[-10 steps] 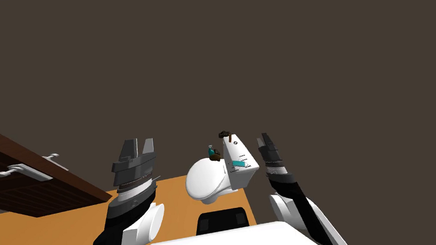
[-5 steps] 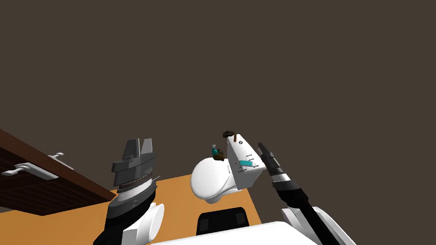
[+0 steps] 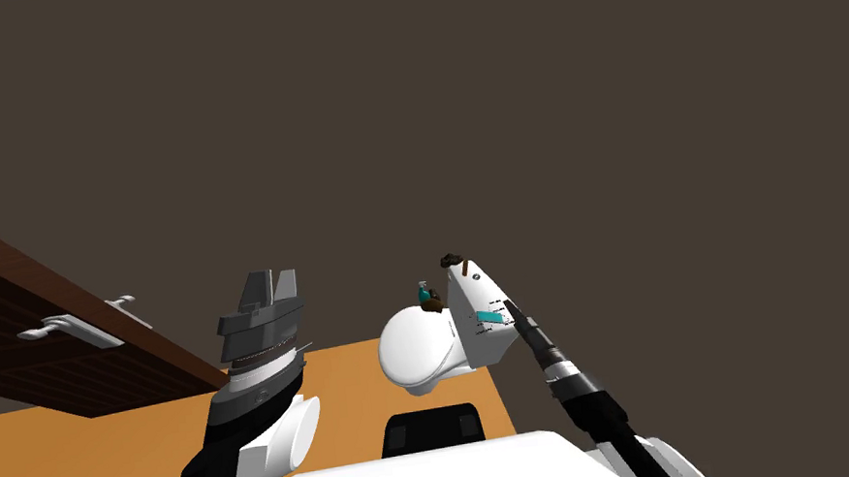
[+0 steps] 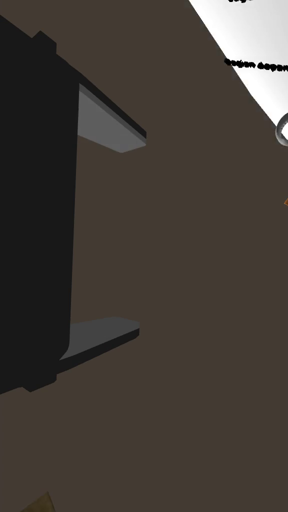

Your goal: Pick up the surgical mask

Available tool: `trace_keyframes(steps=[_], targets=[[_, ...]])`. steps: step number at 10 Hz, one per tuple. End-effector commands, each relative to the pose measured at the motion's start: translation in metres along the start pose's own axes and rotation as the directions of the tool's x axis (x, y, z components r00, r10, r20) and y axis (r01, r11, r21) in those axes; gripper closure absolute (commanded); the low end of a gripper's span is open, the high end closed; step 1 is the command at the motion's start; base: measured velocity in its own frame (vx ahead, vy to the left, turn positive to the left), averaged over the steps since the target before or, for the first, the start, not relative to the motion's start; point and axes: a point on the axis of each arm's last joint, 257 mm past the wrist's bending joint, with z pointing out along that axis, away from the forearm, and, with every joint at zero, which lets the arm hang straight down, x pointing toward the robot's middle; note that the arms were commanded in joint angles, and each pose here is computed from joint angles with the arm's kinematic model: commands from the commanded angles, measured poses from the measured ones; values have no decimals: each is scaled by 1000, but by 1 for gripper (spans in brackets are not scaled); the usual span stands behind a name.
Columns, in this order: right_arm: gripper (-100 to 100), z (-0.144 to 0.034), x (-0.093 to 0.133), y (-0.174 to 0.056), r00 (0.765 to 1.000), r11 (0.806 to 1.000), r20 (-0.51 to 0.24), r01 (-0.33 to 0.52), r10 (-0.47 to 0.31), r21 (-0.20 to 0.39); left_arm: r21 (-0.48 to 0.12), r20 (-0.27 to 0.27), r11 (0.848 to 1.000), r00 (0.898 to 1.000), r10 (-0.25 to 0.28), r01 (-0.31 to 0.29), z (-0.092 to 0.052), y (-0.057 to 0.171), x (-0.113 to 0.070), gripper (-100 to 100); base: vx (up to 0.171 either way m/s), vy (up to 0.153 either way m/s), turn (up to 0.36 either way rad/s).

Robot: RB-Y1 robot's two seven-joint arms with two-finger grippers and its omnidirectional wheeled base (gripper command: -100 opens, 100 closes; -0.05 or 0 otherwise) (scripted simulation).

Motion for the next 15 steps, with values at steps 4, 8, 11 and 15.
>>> trace_keyframes(steps=[4, 8, 11, 15], targets=[[-100, -44, 8, -85, 981, 961, -145, 158, -127, 227, 0, 0, 1000, 1000, 0, 0, 0, 0, 0, 0, -2, 85, 9], [-100, -81, 3, -136, 938, 892, -278, 298, -208, 339, 0, 0, 1000, 1000, 0, 0, 0, 0, 0, 0, -17, 100, 4], [-100, -116, -9, -175, 888, 812, -380, 413, -258, 414, 0, 0, 1000, 1000, 0, 0, 0, 0, 0, 0, -6, 71, 10], [-100, -188, -46, -237, 780, 621, -543, 599, -311, 505, 0, 0, 1000, 1000, 0, 0, 0, 0, 0, 0, -17, 82, 18]])
